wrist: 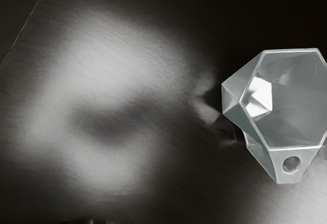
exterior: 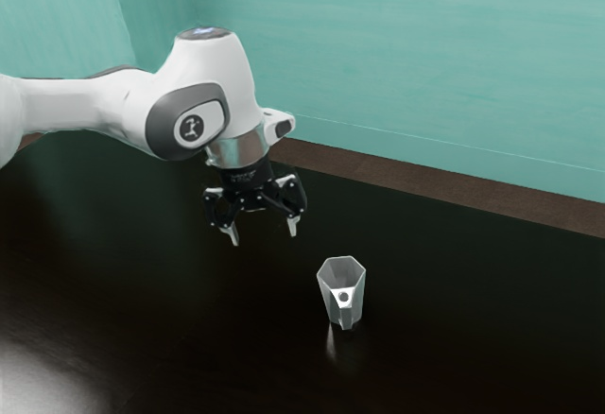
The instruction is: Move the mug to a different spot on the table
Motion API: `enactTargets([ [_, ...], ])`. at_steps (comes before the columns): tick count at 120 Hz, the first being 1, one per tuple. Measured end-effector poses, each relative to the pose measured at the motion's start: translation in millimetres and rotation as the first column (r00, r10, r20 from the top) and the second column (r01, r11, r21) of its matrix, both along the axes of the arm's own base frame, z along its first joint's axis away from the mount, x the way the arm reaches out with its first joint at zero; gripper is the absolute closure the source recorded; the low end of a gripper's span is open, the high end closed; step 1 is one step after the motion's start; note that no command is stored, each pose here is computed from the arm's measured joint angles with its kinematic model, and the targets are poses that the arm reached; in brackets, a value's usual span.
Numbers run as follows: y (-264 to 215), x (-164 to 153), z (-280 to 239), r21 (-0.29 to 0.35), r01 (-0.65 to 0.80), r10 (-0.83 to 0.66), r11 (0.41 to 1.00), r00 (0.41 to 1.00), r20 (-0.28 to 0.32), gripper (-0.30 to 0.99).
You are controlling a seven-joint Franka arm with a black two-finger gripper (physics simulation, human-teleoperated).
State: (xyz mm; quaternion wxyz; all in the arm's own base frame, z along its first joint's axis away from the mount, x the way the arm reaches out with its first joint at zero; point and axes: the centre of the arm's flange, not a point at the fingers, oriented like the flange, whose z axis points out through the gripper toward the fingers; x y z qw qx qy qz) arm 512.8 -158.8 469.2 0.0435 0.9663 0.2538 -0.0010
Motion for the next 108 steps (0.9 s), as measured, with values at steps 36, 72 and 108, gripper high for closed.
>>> enactTargets([
  [36,-43,-6,-45,-0.023,-0.112,0.113,0.993,0.993,0.026,0.00],
  [72,-95,-5,-79,0.005,-0.162,0.162,0.987,0.986,0.029,0.00],
  [108,-126,-15,-115,0.050,-0.149,0.143,0.988,0.985,0.094,0.00],
])
